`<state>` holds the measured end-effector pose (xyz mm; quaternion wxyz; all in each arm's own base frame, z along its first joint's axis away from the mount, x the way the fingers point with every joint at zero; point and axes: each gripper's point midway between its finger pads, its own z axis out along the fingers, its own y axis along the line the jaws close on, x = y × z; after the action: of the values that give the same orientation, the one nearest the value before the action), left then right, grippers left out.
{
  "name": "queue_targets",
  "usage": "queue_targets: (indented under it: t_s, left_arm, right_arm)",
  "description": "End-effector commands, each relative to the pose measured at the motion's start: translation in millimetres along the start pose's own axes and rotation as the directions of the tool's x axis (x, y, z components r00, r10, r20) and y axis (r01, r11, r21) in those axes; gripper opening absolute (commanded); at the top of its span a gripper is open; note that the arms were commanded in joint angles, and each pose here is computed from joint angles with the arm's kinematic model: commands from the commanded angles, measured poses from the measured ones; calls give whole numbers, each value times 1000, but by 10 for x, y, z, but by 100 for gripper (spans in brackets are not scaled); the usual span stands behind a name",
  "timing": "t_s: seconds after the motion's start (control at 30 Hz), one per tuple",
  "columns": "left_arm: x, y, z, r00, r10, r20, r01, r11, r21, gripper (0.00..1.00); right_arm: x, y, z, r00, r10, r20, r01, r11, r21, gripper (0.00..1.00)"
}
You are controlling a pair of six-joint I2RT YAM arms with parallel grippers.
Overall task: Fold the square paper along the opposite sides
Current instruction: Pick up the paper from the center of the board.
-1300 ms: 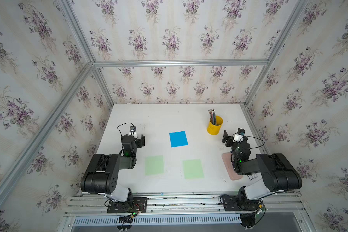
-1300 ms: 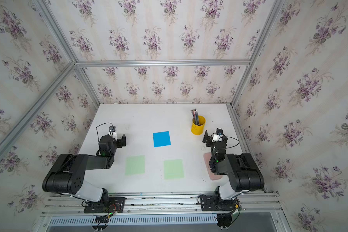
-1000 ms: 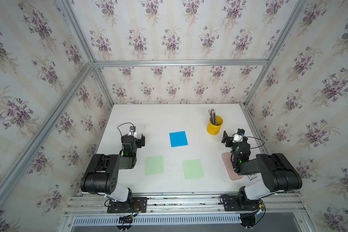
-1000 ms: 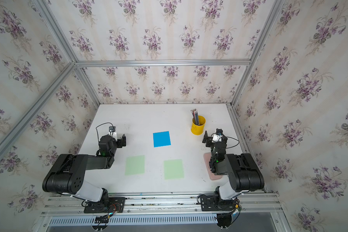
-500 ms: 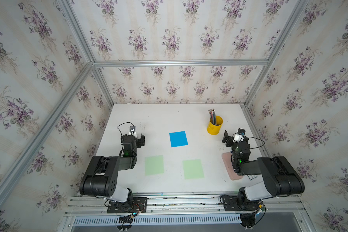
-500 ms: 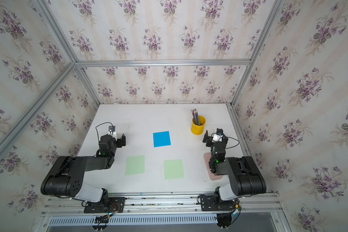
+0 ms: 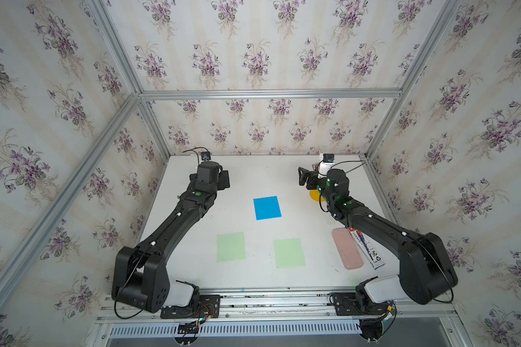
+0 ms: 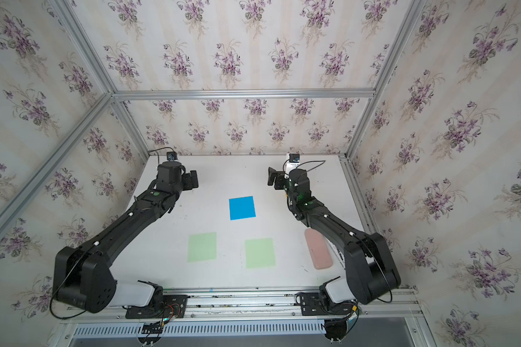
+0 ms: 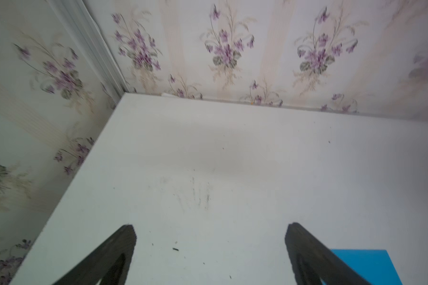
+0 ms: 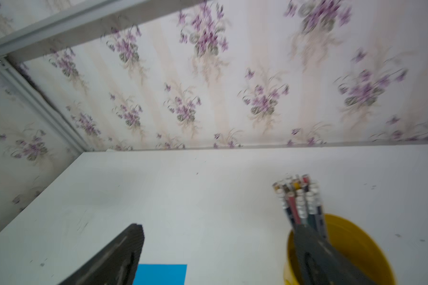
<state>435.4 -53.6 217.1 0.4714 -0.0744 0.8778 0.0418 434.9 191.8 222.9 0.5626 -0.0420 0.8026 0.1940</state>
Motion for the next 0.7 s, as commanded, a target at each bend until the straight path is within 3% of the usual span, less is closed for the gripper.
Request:
queue_targets:
  t_s: [0.0,0.13,0.3,0.53,0.67]
  left_arm:
    - [629,-190,76,942,-38,-334,51,998,29,99]
    - [940,-608,192,865,-8,-503,102,982,159,99]
    - [1187,-1177,198,800,32,-599,219,914,342,99]
    - [1438,-1560,279,744,64,-665,278,875,397,91]
    - [1566,-1582,376,721,72,-689,277,882,381,87]
  right_arm:
    - [688,418,79,950,73,-304,-136,972,-191,100]
    - [1147,569,143,912,44,-408,-152,960,-236,98]
    - [1629,587,148,880,-13,-475,-121,960,-251,91]
    - [2015,455,184,859,-46,-510,-93,965,-243,81]
    - [2226,585,174,845,-89,-528,-73,957,-279,79]
